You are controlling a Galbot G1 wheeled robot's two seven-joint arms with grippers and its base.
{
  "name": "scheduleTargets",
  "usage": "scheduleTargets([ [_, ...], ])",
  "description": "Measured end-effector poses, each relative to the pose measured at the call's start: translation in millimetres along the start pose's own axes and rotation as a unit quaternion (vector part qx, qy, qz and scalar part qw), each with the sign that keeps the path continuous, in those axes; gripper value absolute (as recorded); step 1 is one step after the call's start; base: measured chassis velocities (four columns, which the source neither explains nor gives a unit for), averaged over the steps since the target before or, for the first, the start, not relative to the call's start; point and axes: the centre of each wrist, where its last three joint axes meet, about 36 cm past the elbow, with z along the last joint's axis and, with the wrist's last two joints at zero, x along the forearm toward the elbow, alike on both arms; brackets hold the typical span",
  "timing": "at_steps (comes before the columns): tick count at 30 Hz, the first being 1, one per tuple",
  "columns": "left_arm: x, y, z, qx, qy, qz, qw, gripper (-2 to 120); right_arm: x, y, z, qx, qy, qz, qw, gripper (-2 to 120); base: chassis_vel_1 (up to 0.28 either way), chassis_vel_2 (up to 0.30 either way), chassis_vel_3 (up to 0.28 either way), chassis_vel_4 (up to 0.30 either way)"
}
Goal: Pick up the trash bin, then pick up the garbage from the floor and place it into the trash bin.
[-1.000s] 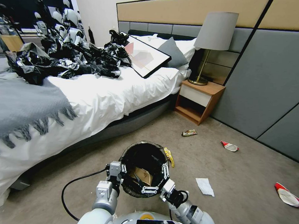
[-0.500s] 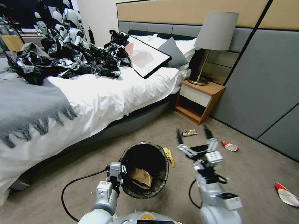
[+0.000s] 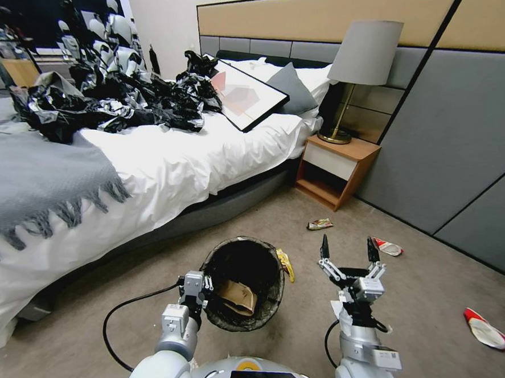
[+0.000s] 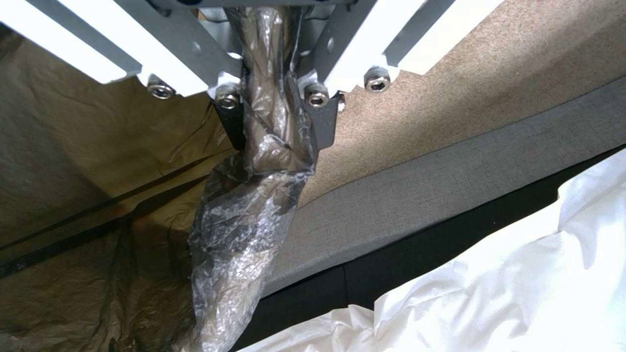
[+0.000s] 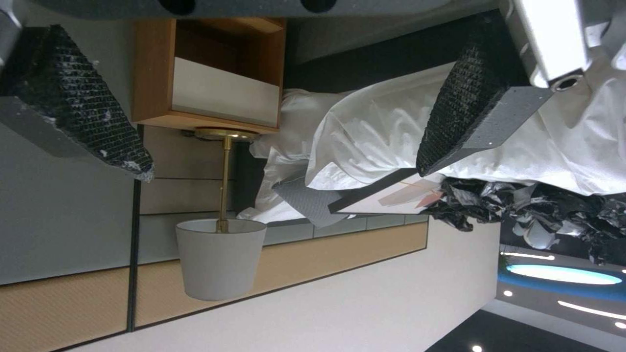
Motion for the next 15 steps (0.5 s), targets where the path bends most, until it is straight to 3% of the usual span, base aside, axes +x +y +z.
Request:
scheduleTargets([
  [8,0.5,0.0,0.5,0.0,0.001,0.0,1.0,0,-14.6,-14.2,19.0,0.014,0.049,0.031,0.998,100,0.0,0.0,0.0,0.0],
  [11,1.2,0.2,0.1,0.0,0.0,-0.001,1.0,0,-26.4,-33.1,54.1,0.009,0.124,0.056,0.991,100,0.0,0.0,0.0,0.0],
  [12,1.2,0.2,0.1,0.0,0.0,-0.001,1.0,0,-26.4,-33.1,54.1,0.009,0.124,0.056,0.991,100,0.0,0.0,0.0,0.0],
  [15,1.7,0.3,0.1,-0.001,0.0,-0.002,1.0,0,-34.5,-56.1,103.5,0.029,0.181,0.077,0.98,100,0.0,0.0,0.0,0.0],
])
